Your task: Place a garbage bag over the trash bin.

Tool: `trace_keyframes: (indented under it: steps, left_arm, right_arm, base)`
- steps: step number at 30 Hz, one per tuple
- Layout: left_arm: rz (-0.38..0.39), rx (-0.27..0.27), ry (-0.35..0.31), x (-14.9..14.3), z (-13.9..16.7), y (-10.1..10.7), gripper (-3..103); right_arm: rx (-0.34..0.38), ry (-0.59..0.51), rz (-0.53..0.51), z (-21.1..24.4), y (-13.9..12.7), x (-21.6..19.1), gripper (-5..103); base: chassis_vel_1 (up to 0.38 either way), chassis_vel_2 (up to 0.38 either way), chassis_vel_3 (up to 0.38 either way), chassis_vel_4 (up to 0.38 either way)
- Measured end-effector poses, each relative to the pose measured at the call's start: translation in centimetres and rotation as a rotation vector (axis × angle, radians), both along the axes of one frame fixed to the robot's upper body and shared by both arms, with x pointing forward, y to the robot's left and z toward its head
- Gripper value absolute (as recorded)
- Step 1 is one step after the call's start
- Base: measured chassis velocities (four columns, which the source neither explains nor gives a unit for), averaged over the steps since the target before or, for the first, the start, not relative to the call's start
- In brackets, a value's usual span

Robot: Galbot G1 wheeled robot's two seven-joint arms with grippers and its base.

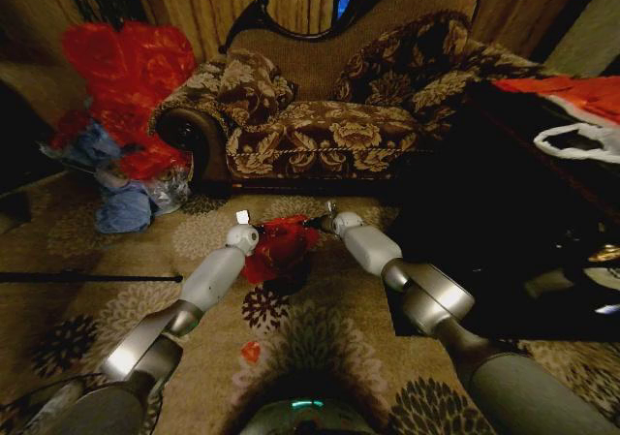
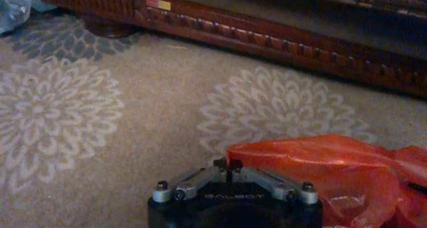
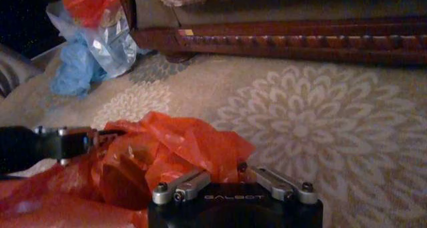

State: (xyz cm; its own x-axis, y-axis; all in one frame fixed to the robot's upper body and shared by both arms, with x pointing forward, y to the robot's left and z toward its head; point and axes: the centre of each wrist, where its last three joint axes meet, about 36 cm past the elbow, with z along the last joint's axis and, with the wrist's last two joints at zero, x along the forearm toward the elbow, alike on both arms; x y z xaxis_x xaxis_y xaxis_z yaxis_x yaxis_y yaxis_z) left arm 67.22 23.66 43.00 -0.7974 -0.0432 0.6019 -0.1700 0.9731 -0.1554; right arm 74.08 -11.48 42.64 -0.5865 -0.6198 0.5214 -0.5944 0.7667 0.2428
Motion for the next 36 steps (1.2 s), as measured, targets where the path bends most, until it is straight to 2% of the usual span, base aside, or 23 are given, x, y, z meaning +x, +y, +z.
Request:
trace_keyframes:
  steps: [7,16,20,23,24,27,36]
  left_arm:
    - [-0.021,-0.005,0.011,-0.2,-1.1,0.4,0]
    - [-0.019,-0.011,0.017,-1.4,-2.1,1.5,0]
    - [-0.008,-0.015,-0.022,-1.8,-1.4,1.5,0]
    - [-0.028,-0.001,-0.089,-2.1,0.5,1.3,0]
    - [-0.028,-0.001,-0.089,-2.1,0.5,1.3,0]
    - [-0.052,0.012,-0.146,-2.8,2.0,1.4,0]
    - [-0.068,0.015,-0.166,-4.5,2.4,1.8,0]
  right_arm:
    - [-0.02,-0.01,0.022,-2.2,0.2,-0.6,0]
    - [-0.007,-0.005,0.024,-2.9,0.7,-1.1,0]
    - [0.004,-0.008,0.006,-1.8,1.0,-0.9,0]
    - [0.022,-0.02,-0.001,-0.1,1.8,-0.7,0]
    - [0.022,-0.02,-0.001,-0.1,1.8,-0.7,0]
    - [0.032,-0.054,-0.003,1.8,2.5,-0.2,0]
    - [-0.003,-0.095,0.002,3.2,2.3,0.1,0]
  base:
    - [0.0,0.0,0.0,0.0]
    - [0.0,0.0,0.0,0.0]
    - [0.0,0.0,0.0,0.0]
    - [0.0,0.0,0.0,0.0]
    - [0.0,0.0,0.0,0.0]
    - [0.0,0.0,0.0,0.0]
    - [0.0,0.0,0.0,0.0]
